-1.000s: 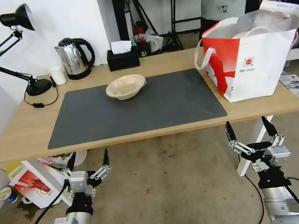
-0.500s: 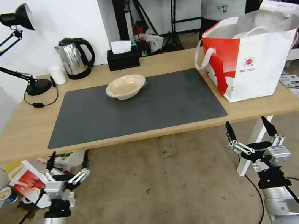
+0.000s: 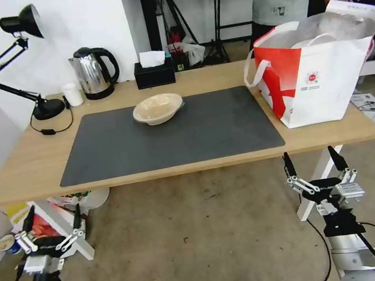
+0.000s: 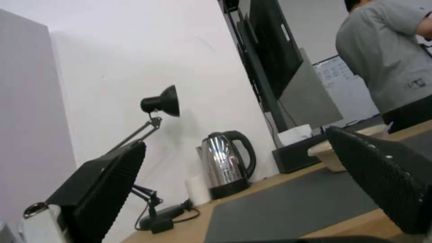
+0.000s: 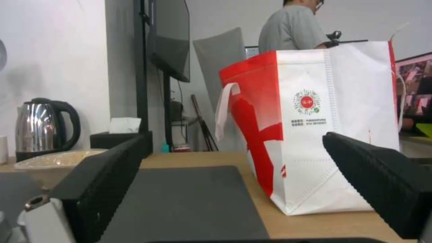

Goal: Pick up the trash from the table and place it into the takeout bag.

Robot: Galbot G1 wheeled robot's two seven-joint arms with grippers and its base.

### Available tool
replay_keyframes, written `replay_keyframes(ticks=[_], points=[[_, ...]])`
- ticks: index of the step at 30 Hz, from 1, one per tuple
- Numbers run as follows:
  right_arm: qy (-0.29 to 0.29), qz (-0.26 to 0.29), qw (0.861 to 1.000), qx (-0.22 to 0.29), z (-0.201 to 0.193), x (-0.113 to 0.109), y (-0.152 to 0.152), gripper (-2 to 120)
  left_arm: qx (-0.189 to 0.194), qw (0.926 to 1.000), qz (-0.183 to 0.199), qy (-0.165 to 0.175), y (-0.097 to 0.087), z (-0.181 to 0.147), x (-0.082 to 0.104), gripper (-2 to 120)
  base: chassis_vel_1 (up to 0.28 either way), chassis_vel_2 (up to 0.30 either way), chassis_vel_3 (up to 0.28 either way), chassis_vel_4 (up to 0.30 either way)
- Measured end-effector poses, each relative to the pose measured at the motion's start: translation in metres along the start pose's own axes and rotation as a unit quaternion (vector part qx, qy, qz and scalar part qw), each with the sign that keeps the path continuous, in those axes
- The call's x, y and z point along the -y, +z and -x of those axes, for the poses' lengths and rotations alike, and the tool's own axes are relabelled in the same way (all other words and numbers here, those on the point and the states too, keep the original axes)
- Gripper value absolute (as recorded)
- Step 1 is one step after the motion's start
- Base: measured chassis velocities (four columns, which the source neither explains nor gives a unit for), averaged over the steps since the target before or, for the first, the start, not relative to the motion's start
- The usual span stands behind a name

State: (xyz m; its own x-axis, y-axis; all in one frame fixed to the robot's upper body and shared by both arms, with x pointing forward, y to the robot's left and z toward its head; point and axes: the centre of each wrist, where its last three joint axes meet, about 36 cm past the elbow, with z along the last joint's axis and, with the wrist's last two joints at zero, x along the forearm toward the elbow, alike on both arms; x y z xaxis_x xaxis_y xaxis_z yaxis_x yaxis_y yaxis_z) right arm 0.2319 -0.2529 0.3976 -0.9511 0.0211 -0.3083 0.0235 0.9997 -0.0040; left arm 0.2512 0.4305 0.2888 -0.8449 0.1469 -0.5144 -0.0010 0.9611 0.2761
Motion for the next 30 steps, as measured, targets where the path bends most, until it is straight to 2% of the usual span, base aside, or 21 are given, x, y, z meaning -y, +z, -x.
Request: replay_keyframes(ticks=[7,11,12,16,17,19,21,30], points=[[0.000,0.000,1.000,0.000,0.000,0.000,0.000,100,0.006,1.0000,0.001,0.002,-0.003,0.003,-0.002,100,0.000,0.000,0.000,0.000],[0.000,0.000,1.000,0.000,0.000,0.000,0.000,100,0.032,0.9993,-0.010,0.019,-0.033,0.030,-0.004,100,0.000,0.000,0.000,0.000],[0.000,0.000,1.000,0.000,0.000,0.000,0.000,100,0.032,0.9993,-0.010,0.019,-0.033,0.030,-0.004,100,0.000,0.000,0.000,0.000],[0.000,0.000,1.000,0.000,0.000,0.000,0.000,100,0.058,0.9972,-0.026,0.038,-0.069,0.057,-0.003,100,0.000,0.000,0.000,0.000],[0.000,0.000,1.000,0.000,0.000,0.000,0.000,100,0.058,0.9972,-0.026,0.038,-0.069,0.057,-0.003,100,0.000,0.000,0.000,0.000],[0.000,0.000,1.000,0.000,0.000,0.000,0.000,100,0.073,0.9953,-0.034,0.054,-0.087,0.074,0.002,100,0.000,0.000,0.000,0.000],[0.000,0.000,1.000,0.000,0.000,0.000,0.000,100,0.077,0.9934,-0.043,0.073,-0.082,0.090,0.013,100,0.000,0.000,0.000,0.000],[0.000,0.000,1.000,0.000,0.000,0.000,0.000,100,0.079,0.9919,-0.048,0.087,-0.074,0.103,0.023,100,0.000,0.000,0.000,0.000]])
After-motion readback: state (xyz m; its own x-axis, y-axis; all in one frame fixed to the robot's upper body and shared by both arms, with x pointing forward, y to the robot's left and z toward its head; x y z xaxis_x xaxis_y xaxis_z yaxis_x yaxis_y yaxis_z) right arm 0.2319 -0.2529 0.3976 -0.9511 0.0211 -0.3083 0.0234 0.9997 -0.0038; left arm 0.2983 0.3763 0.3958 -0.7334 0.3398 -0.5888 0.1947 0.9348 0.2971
